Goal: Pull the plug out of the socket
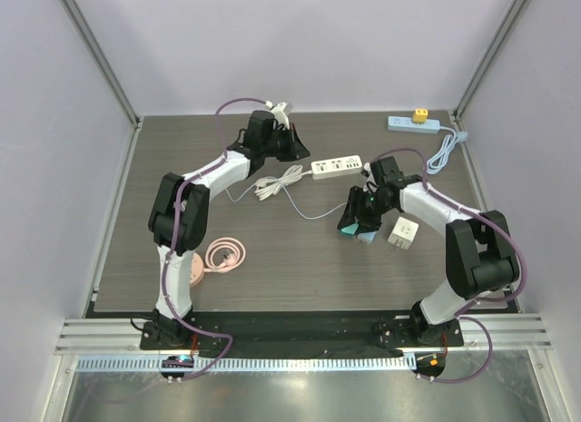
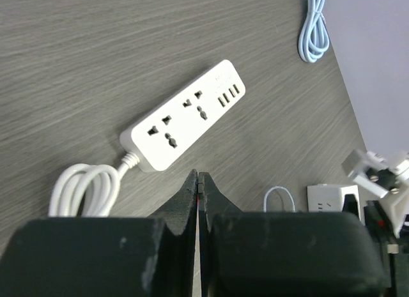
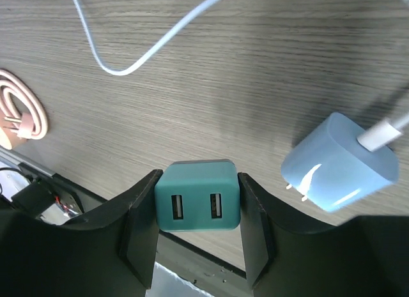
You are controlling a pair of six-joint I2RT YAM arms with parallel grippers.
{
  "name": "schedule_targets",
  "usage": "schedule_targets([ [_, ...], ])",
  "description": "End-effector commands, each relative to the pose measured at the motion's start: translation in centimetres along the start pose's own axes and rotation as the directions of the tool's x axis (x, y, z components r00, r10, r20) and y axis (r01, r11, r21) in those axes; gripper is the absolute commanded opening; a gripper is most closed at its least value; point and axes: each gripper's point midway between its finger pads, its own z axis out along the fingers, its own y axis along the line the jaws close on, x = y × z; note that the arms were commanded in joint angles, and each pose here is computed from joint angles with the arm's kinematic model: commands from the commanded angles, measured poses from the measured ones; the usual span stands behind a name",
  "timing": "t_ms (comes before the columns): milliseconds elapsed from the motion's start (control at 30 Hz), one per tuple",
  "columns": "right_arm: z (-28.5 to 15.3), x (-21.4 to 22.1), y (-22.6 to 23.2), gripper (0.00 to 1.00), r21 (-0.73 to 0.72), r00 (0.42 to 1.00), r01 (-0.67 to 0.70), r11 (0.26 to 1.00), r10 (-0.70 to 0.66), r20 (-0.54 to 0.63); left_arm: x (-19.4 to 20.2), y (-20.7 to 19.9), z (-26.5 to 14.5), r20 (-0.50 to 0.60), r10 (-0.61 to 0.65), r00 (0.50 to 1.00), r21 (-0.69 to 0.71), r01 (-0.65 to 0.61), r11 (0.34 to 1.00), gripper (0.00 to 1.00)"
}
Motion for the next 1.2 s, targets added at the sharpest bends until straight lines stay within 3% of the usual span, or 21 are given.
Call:
schedule_targets([
  [0, 1.6, 0.5, 0.2, 0.31, -0.031, 0.999, -0.009, 0.999, 0.008, -0.033, -2.2, -0.3, -0.3, 0.061, 0.017, 0.998, 0.030, -0.019, 0.999, 0.00],
  [300, 3.5, -1.3, 0.0, 0.46, -0.029, 1.000, -0.011, 1.000, 0.011, -0.012, -2.3, 0.1, -0.3, 0.061, 0.021, 0.998, 0.020, -0.022, 1.000, 0.00],
  [533, 4.2, -2.0, -0.7, 0.73, 0.004, 1.000, 0.012, 1.000, -0.012, -0.005, -2.4, 0.0, 0.0, 0.049, 0.020, 0.999, 0.035, -0.022, 0.999, 0.00],
  [633, 3.7, -2.9, -0.3, 0.80, 0.006, 0.999, 0.031, 1.000, -0.031, 0.026, -2.4, 0.0, 0.0, 0.049, 0.024, 0.998, 0.033, -0.026, 0.999, 0.00],
  [967, -2.2, -8.4, 4.6, 0.88, -0.046, 0.957, 0.151, 0.987, -0.134, 0.259, -2.9, 0.7, -0.6, 0.082, 0.032, 0.996, -0.012, -0.031, 0.999, 0.00],
  [1167, -2.3, -13.8, 5.2, 0.93, 0.066, 0.892, 0.228, 0.971, -0.235, 0.385, -3.2, 1.5, -1.1, 0.128, 0.025, 0.991, -0.058, -0.018, 0.998, 0.00],
])
